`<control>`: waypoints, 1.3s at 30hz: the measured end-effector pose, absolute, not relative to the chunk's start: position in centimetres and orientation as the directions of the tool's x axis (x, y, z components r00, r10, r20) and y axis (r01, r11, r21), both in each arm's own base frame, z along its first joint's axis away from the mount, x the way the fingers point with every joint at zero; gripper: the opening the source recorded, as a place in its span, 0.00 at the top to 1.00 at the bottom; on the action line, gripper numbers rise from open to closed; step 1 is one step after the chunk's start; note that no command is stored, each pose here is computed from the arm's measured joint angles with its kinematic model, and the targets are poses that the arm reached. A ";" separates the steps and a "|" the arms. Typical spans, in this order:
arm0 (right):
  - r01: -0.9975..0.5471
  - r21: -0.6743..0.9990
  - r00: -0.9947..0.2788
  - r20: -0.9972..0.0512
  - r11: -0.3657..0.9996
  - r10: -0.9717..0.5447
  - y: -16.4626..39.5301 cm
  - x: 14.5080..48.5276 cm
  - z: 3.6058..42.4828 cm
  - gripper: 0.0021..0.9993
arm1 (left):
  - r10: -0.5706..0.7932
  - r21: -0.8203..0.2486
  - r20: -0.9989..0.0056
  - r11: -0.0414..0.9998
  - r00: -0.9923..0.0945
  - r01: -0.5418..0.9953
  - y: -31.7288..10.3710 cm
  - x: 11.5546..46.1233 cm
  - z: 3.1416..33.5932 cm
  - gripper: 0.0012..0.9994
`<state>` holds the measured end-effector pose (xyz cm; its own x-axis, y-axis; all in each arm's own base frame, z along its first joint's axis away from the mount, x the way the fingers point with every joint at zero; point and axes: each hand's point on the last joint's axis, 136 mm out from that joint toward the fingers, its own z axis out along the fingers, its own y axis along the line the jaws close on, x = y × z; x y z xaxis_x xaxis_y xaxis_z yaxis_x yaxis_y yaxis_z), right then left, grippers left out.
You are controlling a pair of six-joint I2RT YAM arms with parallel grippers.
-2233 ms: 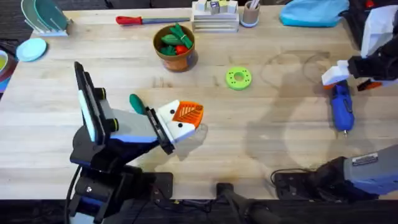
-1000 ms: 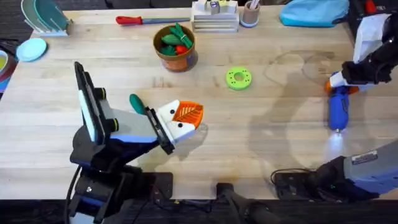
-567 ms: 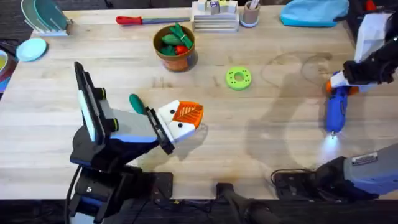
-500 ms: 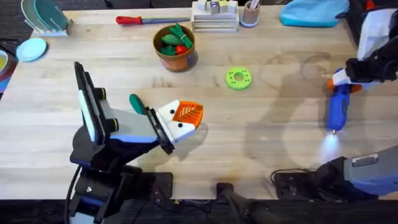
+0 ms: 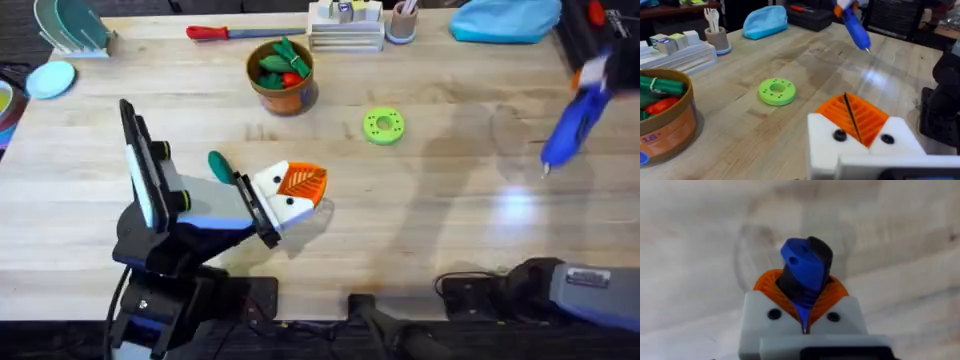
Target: Pick up the gripper from the table and insert it into the empty holder that is missing its gripper. Then pick up a screw, insert it into the mounting hole, and use the screwdriver to tighten it. Finally, clean up the table by picking up the vegetable and placing it into the bucket.
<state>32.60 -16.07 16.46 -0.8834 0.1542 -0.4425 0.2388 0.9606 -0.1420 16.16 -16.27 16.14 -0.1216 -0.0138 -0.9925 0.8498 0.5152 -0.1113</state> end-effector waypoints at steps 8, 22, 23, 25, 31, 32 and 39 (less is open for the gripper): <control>0.055 -0.045 -0.584 -0.812 0.997 -0.005 -7.2 37.6 28.3 0.98 | -0.014 -0.111 -0.992 0.515 -0.122 0.850 -16.3 16.2 16.1 0.99; -0.537 -0.035 -0.191 -0.968 0.843 -0.162 15.1 36.6 36.1 0.98 | -0.014 -0.111 -0.992 0.515 -0.122 0.850 -16.3 16.2 16.1 0.99; -0.565 -0.040 -0.153 -0.976 0.824 -0.152 16.1 36.1 36.4 0.98 | -0.014 -0.111 -0.993 0.515 -0.121 0.850 -16.3 16.2 16.1 0.99; -0.600 -0.040 -0.089 -0.989 0.799 -0.116 17.3 35.1 37.0 0.98 | -0.014 -0.111 -0.992 0.515 -0.122 0.850 -16.3 16.2 16.1 0.99; -0.718 -0.019 0.074 -0.996 0.696 0.048 19.8 31.7 37.9 0.98 | -0.014 -0.111 -0.992 0.515 -0.122 0.850 -16.3 16.2 16.1 0.99; -0.742 -0.021 0.088 -0.994 0.670 0.067 20.3 31.1 37.8 0.98 | -0.014 -0.111 -0.992 0.515 -0.122 0.850 -16.3 16.2 16.1 0.99; -0.897 -0.019 0.082 -0.989 0.441 0.123 26.0 26.2 37.2 0.98 | -0.014 -0.111 -0.992 0.515 -0.122 0.850 -16.3 16.2 16.1 0.99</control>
<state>26.17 26.00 37.16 0.0818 0.1234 -0.9890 -0.8973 0.4410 -0.0192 16.16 -16.27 16.14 -0.1216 -0.0138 -0.9925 0.8498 0.5153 -0.1113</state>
